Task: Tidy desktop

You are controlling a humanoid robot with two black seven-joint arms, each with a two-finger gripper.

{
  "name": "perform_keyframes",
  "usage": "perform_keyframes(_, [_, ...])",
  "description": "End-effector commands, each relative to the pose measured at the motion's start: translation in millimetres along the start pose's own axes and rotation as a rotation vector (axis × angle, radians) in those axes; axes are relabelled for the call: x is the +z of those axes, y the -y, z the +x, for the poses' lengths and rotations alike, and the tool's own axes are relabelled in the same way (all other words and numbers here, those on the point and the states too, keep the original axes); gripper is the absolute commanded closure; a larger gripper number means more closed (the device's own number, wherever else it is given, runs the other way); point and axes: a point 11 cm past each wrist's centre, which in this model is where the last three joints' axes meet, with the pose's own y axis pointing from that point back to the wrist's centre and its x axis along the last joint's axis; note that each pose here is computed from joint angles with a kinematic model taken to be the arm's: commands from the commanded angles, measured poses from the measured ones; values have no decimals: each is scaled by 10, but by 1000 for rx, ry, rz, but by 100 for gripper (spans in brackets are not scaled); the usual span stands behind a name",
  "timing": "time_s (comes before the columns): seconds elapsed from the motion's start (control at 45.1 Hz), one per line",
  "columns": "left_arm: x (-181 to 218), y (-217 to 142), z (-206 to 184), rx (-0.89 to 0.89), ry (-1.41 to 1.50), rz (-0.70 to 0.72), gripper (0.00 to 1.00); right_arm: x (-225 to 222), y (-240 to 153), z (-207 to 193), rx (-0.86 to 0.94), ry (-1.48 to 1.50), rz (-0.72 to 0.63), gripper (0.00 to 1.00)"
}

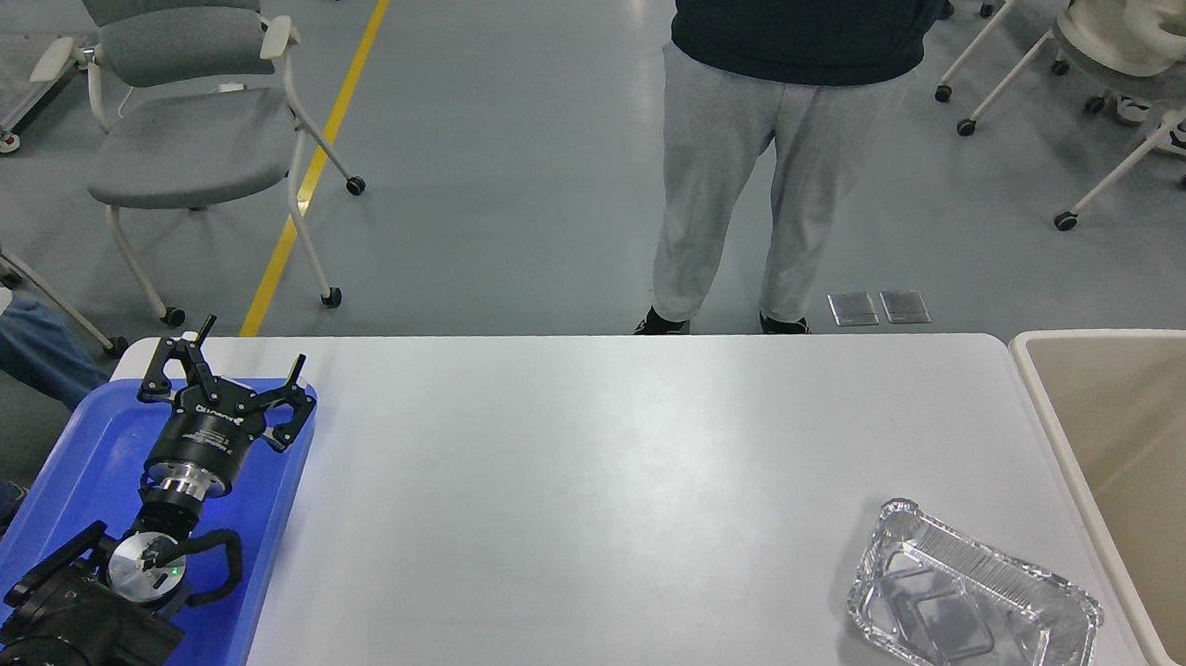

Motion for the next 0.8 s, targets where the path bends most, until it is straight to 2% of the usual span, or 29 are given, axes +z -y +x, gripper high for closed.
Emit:
perform_keyframes(0.0, [2, 0, 0, 0, -1, -1, 0, 674, -19, -197, 30, 134, -173, 100])
perform_keyframes(0.266, [-6, 1, -2, 0, -2, -1, 0, 1112, -77, -427, 0, 103, -237, 100])
perform_keyframes(0.532, [1, 0, 0, 0, 0, 0, 0, 1255, -96, -434, 8, 91, -251, 100])
perform_keyframes(0.555, [1, 0, 0, 0, 0, 0, 0, 1263, -97, -428, 10, 90, -253, 90])
perform_keyframes(0.577, [2, 0, 0, 0, -1, -1, 0, 1270, -97, -424, 11, 91, -254, 75])
perform_keyframes(0.621, [1, 0, 0, 0, 0, 0, 0, 1277, -97, -420, 12, 93, -255, 39])
perform_keyframes(0.643, [1, 0, 0, 0, 0, 0, 0, 1284, -98, -414, 14, 93, -257, 27])
perform_keyframes(0.776, [0, 3, -4, -1, 0, 0, 0, 1301, -96, -395, 16, 89, -259, 5])
